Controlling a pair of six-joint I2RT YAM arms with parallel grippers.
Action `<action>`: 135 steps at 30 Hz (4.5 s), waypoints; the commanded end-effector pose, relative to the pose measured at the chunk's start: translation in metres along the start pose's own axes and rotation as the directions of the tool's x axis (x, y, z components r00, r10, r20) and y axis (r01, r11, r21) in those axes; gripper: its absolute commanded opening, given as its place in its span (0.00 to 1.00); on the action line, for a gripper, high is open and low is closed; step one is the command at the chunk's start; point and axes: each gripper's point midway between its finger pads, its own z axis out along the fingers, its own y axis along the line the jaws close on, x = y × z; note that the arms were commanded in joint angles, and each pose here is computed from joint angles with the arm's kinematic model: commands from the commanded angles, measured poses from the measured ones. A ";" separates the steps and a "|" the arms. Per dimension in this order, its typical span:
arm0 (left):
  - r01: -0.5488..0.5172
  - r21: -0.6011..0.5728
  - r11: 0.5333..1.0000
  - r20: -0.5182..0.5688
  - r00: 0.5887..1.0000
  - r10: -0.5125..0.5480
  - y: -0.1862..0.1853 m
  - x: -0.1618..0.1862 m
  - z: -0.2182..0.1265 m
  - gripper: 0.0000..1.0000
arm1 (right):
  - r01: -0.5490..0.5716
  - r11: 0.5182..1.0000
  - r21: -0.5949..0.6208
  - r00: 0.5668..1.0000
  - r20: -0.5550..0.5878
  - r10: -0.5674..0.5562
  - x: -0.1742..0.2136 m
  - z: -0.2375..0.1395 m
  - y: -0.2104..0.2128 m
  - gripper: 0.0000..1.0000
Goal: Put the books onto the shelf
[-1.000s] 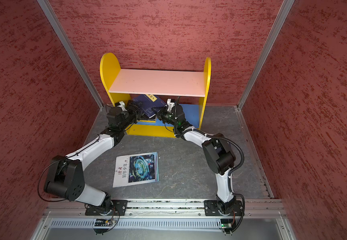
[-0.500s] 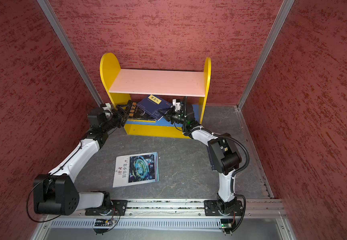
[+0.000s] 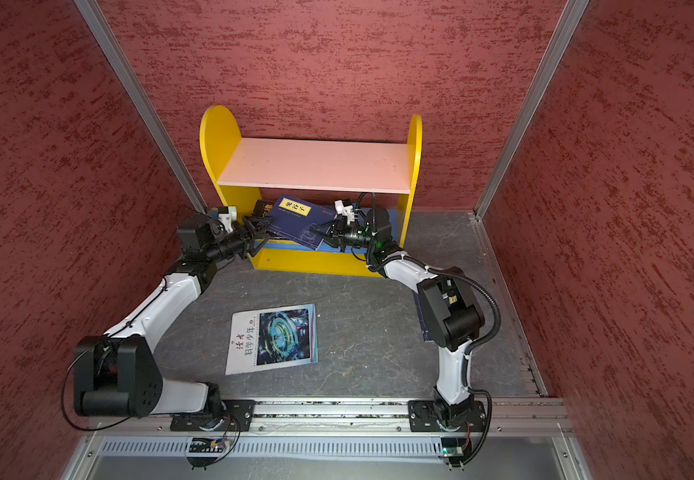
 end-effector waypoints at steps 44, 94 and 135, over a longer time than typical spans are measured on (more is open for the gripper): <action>-0.003 0.059 0.998 0.416 0.909 -0.021 -0.001 -0.053 0.001 0.03 | -0.074 0.994 -0.076 0.991 0.104 0.082 -0.034 0.038 -0.019 0.09; -0.170 -0.318 0.933 0.254 0.933 0.257 0.068 -0.062 -0.088 0.99 | 0.202 0.934 0.294 0.967 0.093 -0.238 -0.050 0.087 -0.066 0.07; 0.002 -0.450 0.893 0.355 0.918 0.177 0.111 -0.078 -0.020 0.99 | 0.220 0.887 0.407 0.972 -0.018 -0.233 -0.016 0.084 -0.118 0.07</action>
